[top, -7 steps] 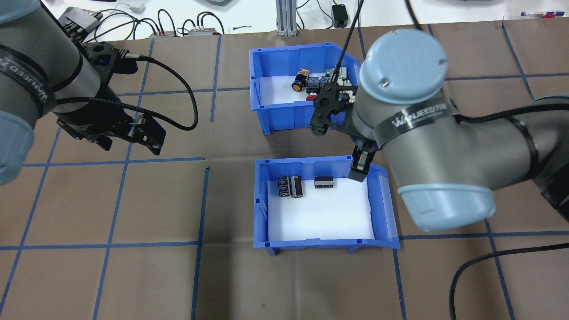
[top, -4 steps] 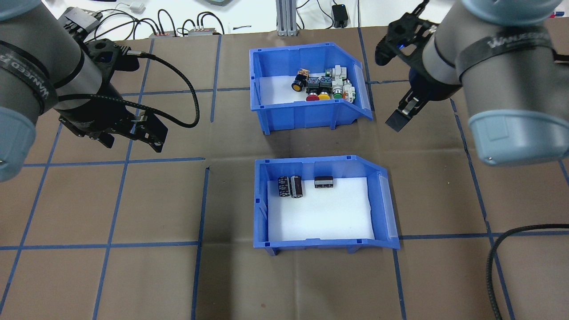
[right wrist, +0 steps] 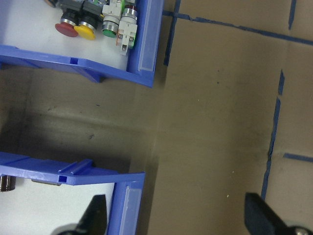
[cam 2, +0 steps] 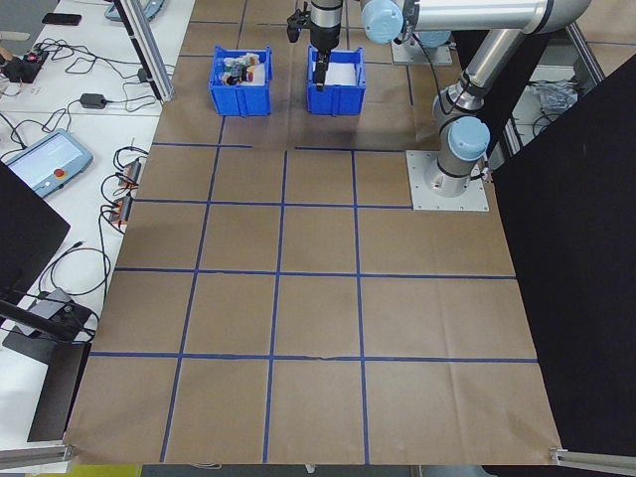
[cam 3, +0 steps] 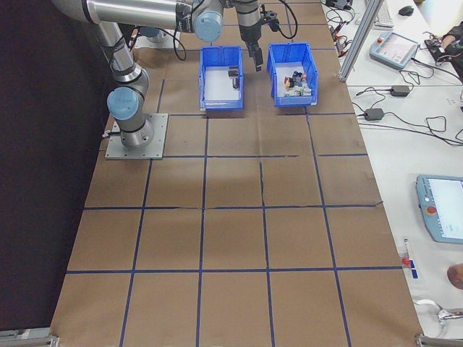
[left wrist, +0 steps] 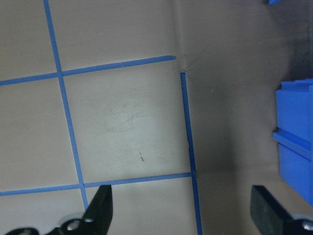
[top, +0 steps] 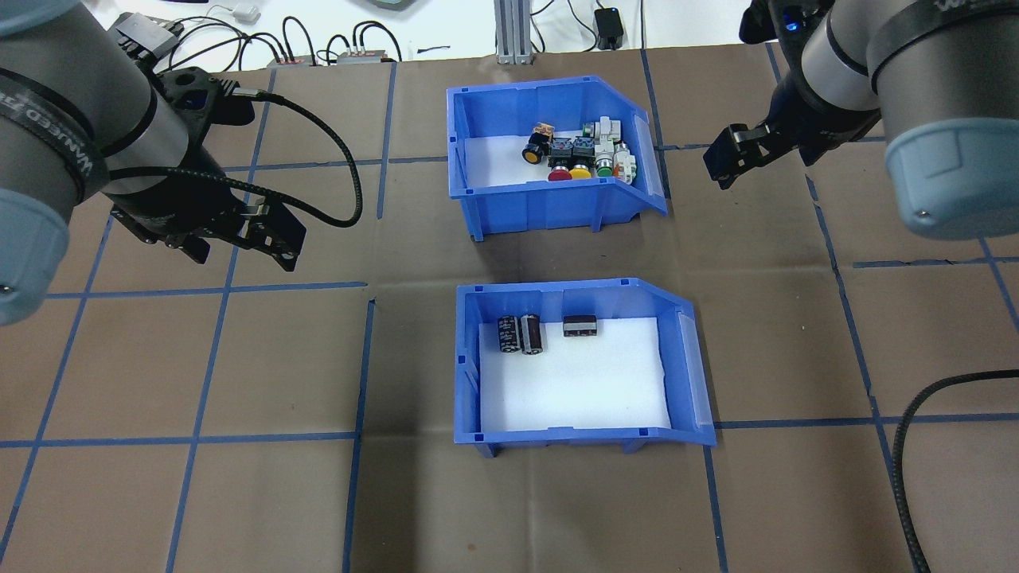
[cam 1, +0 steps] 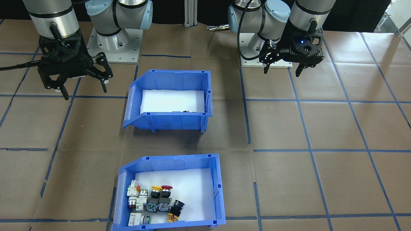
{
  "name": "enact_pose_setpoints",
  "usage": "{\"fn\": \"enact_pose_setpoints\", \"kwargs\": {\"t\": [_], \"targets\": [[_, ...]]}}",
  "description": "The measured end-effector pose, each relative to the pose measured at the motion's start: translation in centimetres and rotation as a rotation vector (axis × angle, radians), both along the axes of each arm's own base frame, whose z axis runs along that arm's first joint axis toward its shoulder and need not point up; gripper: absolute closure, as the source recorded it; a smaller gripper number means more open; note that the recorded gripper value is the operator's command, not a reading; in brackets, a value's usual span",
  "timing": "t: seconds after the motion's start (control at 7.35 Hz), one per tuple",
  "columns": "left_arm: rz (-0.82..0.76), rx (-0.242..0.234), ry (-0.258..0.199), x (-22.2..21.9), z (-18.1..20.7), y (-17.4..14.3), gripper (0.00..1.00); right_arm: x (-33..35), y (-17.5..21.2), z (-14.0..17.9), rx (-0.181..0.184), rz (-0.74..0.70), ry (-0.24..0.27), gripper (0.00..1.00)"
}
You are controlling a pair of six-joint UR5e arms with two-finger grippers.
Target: Place button box in front
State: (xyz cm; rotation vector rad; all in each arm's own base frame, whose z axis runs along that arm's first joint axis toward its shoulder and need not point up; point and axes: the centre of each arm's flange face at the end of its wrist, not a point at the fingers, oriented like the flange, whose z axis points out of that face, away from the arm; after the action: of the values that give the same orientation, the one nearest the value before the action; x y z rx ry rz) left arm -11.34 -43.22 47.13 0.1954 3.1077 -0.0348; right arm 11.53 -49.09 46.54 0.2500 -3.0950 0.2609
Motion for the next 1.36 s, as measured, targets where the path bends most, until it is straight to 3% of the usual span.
{"fn": "enact_pose_setpoints", "kwargs": {"t": [0.27,0.54,0.95,1.36], "targets": [[0.0,-0.003,0.012,-0.3,0.0,0.0,0.0,0.0,-1.4,0.3,0.123,-0.151,-0.02,0.0],[-0.007,-0.007,0.024,-0.7,0.2,0.1,0.0,0.3,-1.4,0.6,0.191,-0.243,-0.023,0.0],[-0.03,-0.029,0.014,-1.9,0.7,0.0,0.0,1.5,-0.8,-0.4,0.211,-0.267,-0.01,0.0],[-0.025,-0.025,0.008,-1.9,0.5,0.2,0.0,1.6,-1.0,-0.6,0.192,-0.259,-0.009,0.0]]}}
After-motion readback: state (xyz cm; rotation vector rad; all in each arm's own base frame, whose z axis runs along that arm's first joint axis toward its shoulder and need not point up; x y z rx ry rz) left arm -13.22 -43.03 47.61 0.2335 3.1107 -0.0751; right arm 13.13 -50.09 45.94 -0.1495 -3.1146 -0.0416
